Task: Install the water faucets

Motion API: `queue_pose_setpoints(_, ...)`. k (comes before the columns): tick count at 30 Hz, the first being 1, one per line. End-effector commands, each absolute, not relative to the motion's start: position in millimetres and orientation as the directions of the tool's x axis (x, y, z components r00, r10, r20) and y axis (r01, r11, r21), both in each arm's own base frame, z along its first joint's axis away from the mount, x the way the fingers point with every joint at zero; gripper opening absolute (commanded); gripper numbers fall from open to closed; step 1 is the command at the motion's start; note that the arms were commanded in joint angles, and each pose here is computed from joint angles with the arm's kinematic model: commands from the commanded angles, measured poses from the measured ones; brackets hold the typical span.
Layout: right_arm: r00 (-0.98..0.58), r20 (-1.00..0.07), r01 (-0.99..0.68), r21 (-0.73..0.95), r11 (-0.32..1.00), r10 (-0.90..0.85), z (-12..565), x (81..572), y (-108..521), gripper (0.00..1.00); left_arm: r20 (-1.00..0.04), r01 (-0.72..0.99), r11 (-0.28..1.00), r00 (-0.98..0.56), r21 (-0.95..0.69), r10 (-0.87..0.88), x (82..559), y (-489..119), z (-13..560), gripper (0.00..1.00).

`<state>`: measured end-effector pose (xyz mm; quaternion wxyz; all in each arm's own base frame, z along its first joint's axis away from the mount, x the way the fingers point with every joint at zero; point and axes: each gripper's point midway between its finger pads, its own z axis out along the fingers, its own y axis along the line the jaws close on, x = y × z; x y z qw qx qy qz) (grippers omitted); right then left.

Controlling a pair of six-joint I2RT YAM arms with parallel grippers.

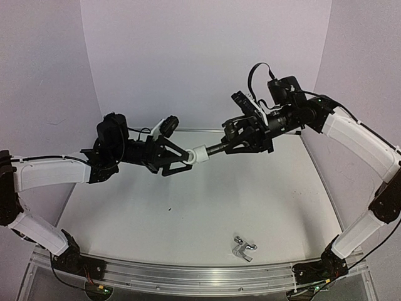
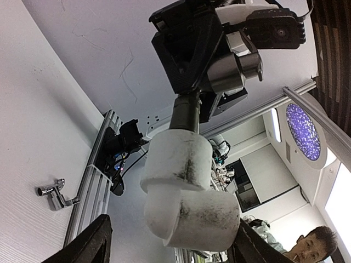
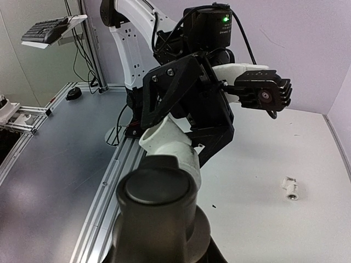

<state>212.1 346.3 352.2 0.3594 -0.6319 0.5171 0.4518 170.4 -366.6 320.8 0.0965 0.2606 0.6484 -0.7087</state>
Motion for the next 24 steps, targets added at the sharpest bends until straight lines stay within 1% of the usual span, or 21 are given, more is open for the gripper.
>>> queue_pose_setpoints(1, 0.106, -0.961, -0.97, -0.043, -0.241, -0.256, 375, 209, 353, 0.0, -0.58, 0.541, -0.219, -0.79, -0.812, 0.2, 163, -369, 348, 0.68)
queue_pose_setpoints(4, 0.101, -0.961, -0.969, -0.037, -0.243, -0.257, 374, 209, 355, 0.0, -0.591, 0.547, -0.233, -0.78, -0.804, 0.206, 160, -370, 351, 0.65)
queue_pose_setpoints(11, 0.053, -0.964, -0.974, 0.008, -0.227, -0.26, 370, 213, 358, 0.0, -0.63, 0.589, -0.233, -0.753, -0.774, 0.19, 158, -369, 356, 0.45)
queue_pose_setpoints(15, -0.005, -0.968, -0.975, 0.06, -0.214, -0.25, 371, 215, 361, 0.0, -0.675, 0.648, -0.195, -0.722, -0.737, 0.152, 160, -365, 358, 0.36)
queue_pose_setpoints(20, -0.12, -0.962, -0.966, 0.17, -0.195, -0.244, 367, 218, 365, 0.0, -0.739, 0.725, -0.144, -0.665, -0.674, 0.108, 161, -359, 361, 0.29)
queue_pose_setpoints(24, -0.219, -0.944, -0.949, 0.265, -0.169, -0.247, 363, 222, 368, 0.0, -0.788, 0.784, -0.083, -0.61, -0.615, 0.08, 164, -354, 362, 0.26)
